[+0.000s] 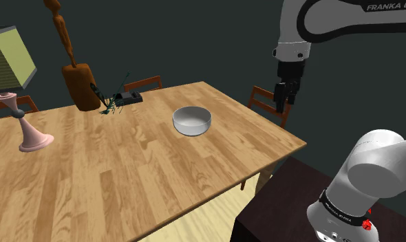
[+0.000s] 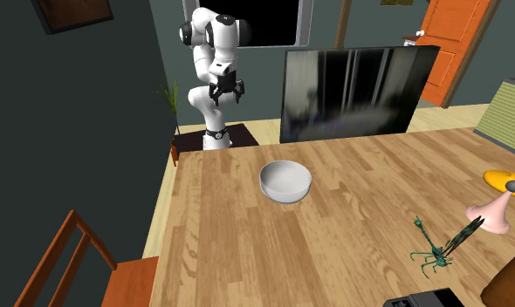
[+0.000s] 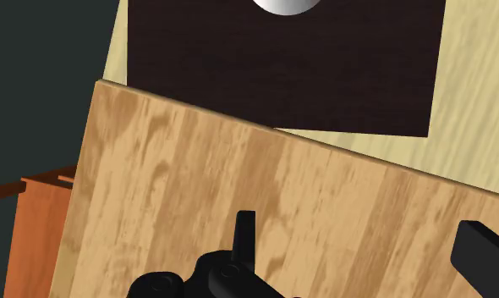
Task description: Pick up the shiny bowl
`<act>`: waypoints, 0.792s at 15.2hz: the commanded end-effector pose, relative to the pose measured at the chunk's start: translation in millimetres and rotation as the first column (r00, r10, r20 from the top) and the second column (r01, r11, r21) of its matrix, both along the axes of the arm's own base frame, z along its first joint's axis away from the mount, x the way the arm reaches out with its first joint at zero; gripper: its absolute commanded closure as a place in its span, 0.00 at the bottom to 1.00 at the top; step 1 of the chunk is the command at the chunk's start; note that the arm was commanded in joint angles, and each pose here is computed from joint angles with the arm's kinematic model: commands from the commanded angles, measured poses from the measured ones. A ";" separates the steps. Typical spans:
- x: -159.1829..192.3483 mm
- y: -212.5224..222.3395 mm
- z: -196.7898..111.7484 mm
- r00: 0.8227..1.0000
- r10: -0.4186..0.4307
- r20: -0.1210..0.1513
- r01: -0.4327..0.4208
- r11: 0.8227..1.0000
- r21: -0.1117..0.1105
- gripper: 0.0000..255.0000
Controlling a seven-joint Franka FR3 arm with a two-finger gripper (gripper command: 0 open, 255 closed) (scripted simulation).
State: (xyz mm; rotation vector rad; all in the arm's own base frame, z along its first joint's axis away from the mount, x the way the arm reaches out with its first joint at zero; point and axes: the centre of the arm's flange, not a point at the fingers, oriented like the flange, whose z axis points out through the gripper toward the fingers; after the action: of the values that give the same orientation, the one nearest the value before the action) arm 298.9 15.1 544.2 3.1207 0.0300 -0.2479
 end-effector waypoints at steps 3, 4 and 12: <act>23.8 -0.8 -10.0 1.000 -0.001 0.004 0.001 1.000 0.009 0.00; 35.7 -1.2 -15.0 1.000 -0.001 0.006 0.001 1.000 0.013 0.00; 131.3 -3.6 -53.9 1.000 -0.004 0.021 0.003 0.999 0.048 0.00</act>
State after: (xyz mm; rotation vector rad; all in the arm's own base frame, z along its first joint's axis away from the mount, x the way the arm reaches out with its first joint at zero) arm 415.9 11.8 494.4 3.1660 0.0311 -0.2214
